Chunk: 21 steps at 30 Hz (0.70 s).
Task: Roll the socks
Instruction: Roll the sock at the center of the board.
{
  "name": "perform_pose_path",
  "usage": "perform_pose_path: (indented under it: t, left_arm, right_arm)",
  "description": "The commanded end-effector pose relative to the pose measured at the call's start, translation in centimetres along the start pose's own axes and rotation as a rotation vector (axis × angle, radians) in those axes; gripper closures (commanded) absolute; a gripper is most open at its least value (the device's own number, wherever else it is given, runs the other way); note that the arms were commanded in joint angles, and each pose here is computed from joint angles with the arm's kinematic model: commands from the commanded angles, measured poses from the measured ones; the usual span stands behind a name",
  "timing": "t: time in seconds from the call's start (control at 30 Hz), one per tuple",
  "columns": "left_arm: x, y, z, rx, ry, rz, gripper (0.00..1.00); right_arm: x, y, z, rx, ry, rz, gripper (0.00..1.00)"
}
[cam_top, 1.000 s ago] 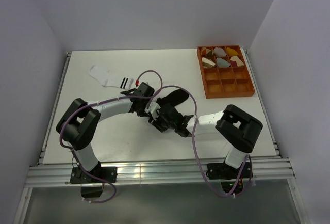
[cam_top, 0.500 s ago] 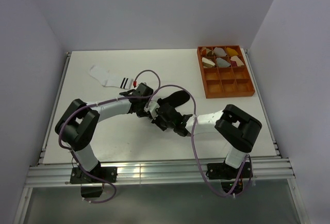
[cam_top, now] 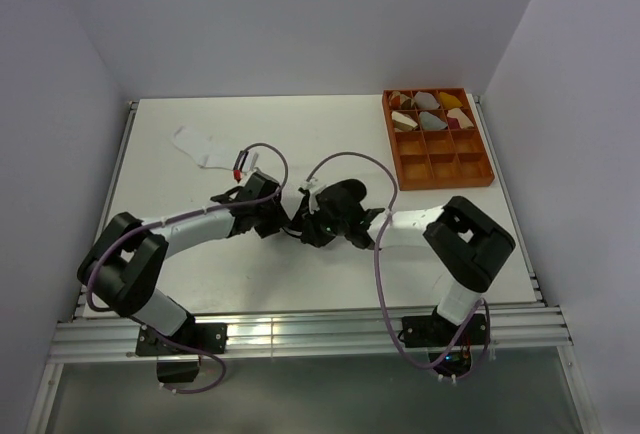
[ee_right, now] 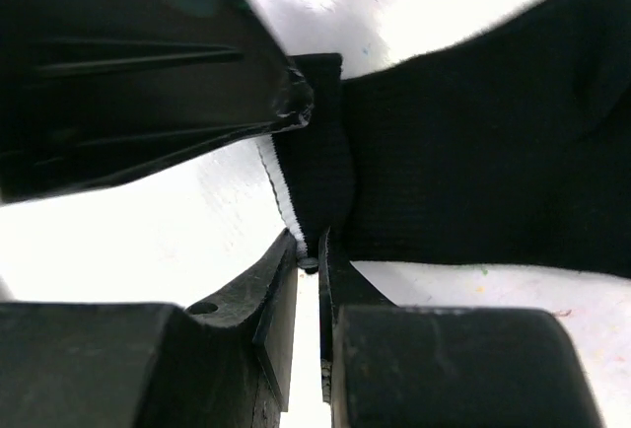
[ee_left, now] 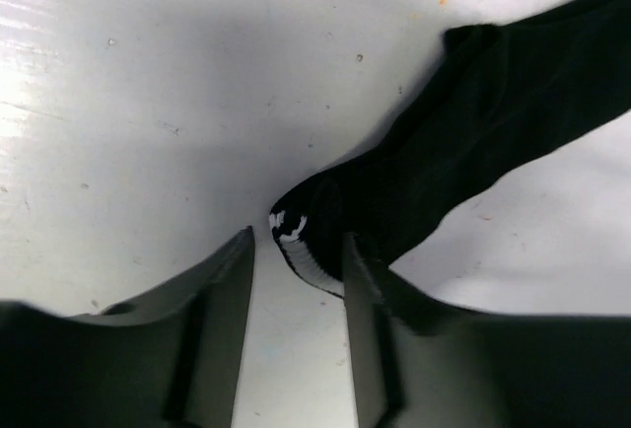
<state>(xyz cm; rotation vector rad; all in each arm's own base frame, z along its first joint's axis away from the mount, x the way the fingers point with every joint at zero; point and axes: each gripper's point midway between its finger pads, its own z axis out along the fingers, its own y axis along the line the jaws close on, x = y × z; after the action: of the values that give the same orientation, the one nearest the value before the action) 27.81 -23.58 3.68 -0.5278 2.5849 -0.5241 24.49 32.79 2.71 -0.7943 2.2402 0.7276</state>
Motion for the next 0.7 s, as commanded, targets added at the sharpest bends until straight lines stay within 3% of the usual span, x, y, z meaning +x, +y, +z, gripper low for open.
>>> perform_pose_path:
  t: [0.0,0.4,0.67]
  left_arm:
    - [-1.7,-2.3,-1.3,0.115,-0.071,-0.096,0.53]
    - [-1.5,-3.2,-1.2,0.242,-0.098,-0.128,0.51]
    - [-0.7,-2.5,0.3,0.204,-0.066,-0.118,0.51]
  right_arm:
    - [-0.6,1.1,-1.2,-0.109,0.000,0.230,1.00]
    - [1.0,-0.9,-0.6,-0.250,0.040,0.599,1.00]
    - [1.9,-1.9,-0.6,-0.286,0.056,0.761,1.00]
